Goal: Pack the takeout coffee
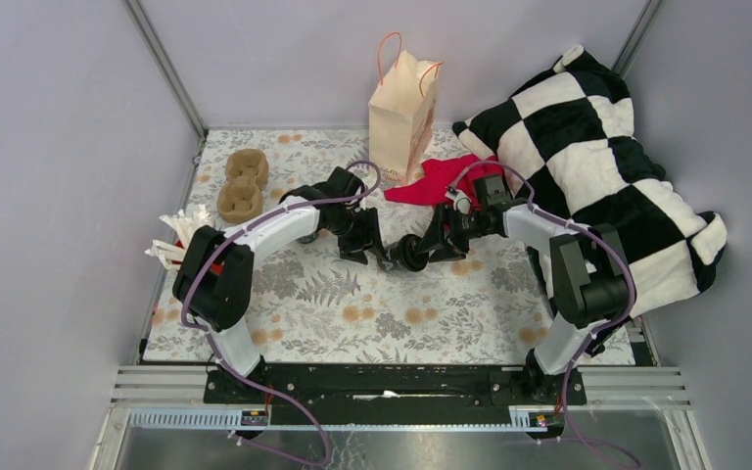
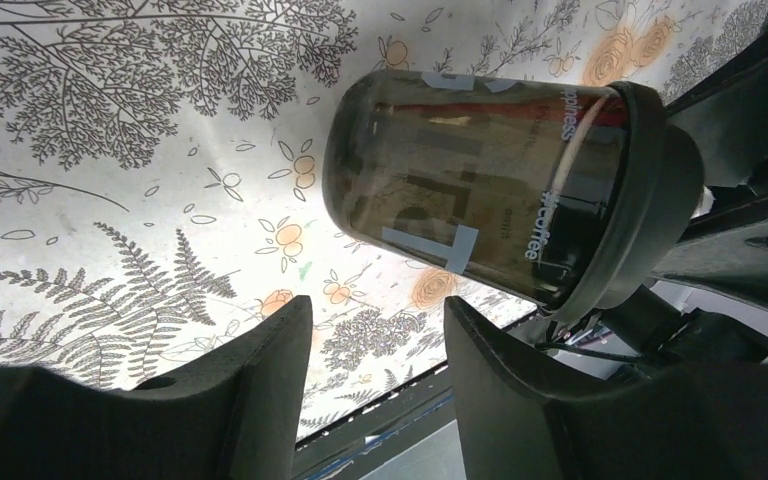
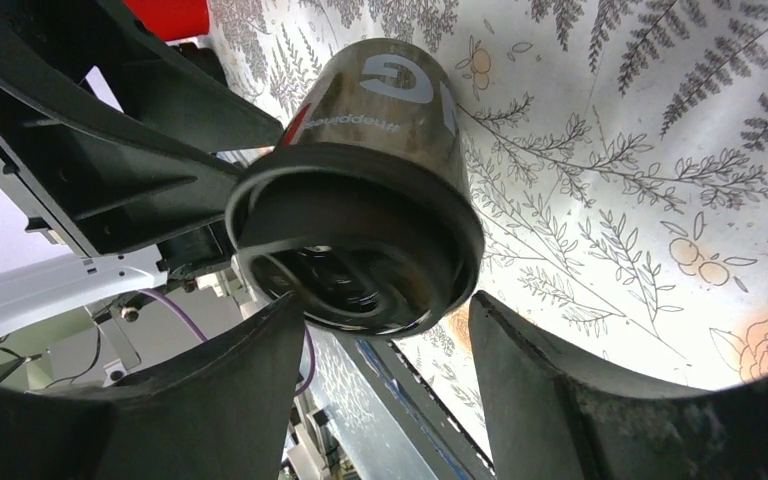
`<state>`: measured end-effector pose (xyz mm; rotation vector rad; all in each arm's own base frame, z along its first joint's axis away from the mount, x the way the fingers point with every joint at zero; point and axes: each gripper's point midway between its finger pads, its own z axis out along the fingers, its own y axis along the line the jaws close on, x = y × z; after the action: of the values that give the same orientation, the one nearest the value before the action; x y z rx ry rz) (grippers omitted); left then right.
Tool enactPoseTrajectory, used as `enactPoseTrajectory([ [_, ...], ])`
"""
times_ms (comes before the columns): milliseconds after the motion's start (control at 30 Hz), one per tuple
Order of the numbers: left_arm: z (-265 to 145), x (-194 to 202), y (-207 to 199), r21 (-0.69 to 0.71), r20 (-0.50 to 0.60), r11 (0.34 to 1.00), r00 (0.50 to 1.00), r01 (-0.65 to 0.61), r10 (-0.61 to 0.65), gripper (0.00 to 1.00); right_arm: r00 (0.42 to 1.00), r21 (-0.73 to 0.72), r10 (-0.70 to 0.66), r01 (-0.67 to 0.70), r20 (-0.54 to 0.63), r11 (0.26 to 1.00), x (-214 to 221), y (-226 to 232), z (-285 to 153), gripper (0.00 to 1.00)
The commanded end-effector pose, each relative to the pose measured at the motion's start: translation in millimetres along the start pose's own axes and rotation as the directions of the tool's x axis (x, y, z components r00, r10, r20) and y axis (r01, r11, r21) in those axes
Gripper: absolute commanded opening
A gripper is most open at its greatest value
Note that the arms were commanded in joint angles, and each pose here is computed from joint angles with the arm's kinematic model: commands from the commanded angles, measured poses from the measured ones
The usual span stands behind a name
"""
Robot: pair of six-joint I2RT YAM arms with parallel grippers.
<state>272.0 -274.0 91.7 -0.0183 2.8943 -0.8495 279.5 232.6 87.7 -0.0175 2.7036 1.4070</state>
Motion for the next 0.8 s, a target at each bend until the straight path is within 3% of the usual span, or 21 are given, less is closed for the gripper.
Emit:
enactPoseTrajectory([
  [0, -14, -11, -3, 0.009, 0.072, 0.999, 0.996, -0.047, 0.046, 0.56, 0.997, 0.006, -0.070, 0.070, 0.033, 0.998, -16, 13, -2, 0.67],
  [300, 3, -14, 5, 0.002, 0.051, 0.999, 0.998, -0.036, 0.036, 0.55, 0.994, 0.068, -0.101, 0.098, 0.039, 0.993, -23, 17, 0, 0.67],
  [600, -13, -31, -8, 0.071, 0.099, 0.997, 0.995, -0.016, 0.009, 0.70, 0.989, 0.143, -0.144, 0.140, 0.021, 0.980, -17, 3, -7, 0.71],
  [767, 0, -35, -5, 0.106, 0.091, 0.994, 0.995, 0.019, -0.029, 0.70, 0.993, -0.001, -0.119, 0.119, 0.020, 0.993, -13, 24, 8, 0.75],
])
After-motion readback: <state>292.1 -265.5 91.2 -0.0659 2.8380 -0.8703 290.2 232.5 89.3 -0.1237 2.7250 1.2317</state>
